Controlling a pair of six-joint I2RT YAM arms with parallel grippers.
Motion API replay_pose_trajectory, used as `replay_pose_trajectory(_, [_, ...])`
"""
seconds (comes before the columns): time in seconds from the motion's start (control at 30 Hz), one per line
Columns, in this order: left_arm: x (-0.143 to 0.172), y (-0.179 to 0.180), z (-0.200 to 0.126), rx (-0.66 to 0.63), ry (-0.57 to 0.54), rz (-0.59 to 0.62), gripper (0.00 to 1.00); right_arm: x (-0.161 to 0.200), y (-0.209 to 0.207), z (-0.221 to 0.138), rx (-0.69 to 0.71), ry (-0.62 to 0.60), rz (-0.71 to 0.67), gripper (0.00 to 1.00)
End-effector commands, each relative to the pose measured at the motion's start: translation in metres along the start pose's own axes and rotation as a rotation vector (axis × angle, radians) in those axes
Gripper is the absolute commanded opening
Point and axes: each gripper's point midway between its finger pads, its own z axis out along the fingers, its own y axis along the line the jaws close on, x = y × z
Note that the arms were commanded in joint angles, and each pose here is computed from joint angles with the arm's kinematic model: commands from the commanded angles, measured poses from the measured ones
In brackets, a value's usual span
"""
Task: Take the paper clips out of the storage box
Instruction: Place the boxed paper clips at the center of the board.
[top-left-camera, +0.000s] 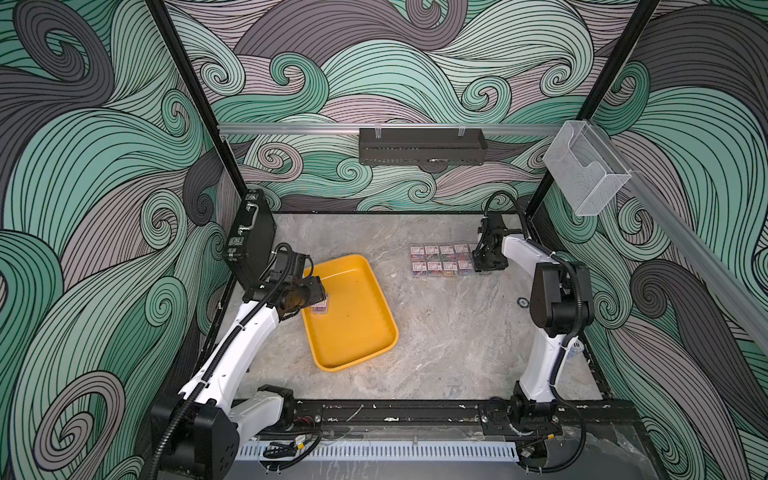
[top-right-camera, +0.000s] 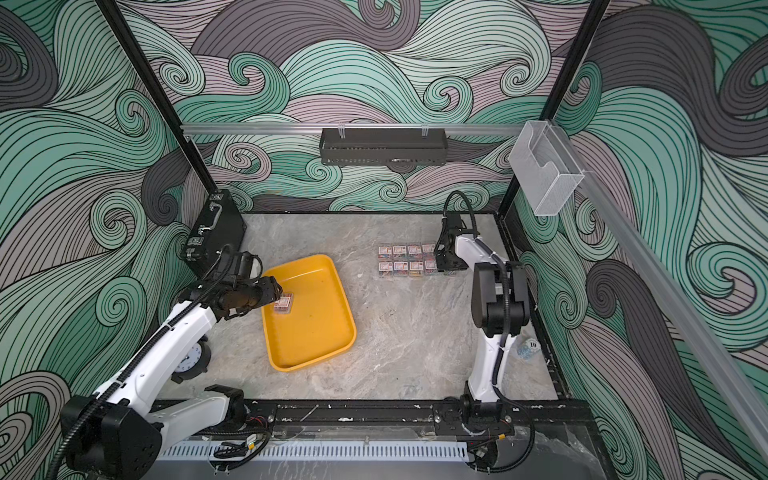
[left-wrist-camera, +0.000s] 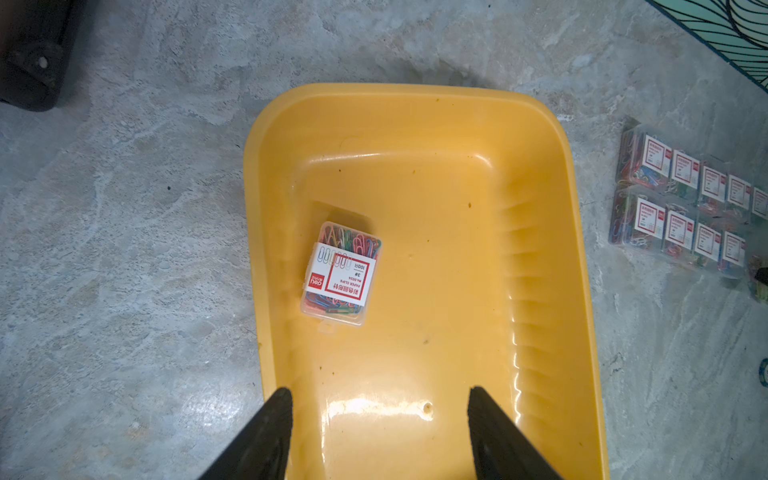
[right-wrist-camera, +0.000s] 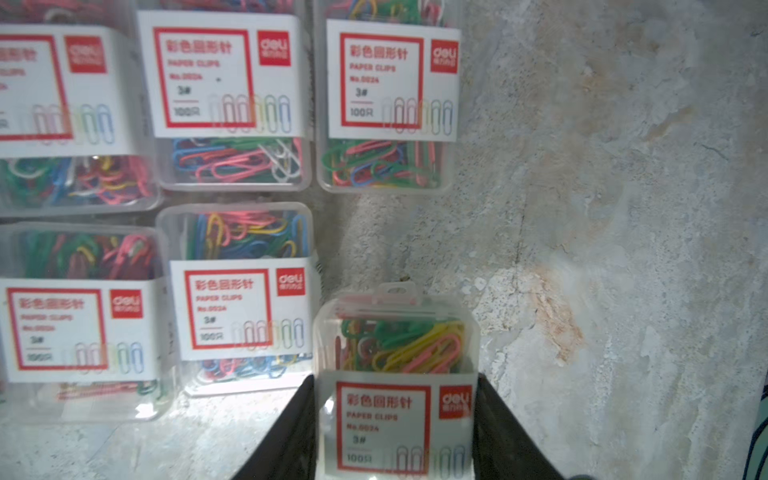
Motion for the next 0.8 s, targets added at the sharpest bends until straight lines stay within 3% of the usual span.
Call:
replay_pose_trajectory(0.0, [-0.006, -0.002, -0.010, 0.008, -0.009, 0.012, 0.66, -0.008, -0.002, 0.001, -0.030, -0.006, -0.013, 0.46])
replay_pose_trajectory(0.77, [-0.006, -0.002, -0.012, 0.008, -0.005, 0.017, 0.66, -0.022, -0.002, 0.029, -0.113, 0.032, -0.001, 0.46])
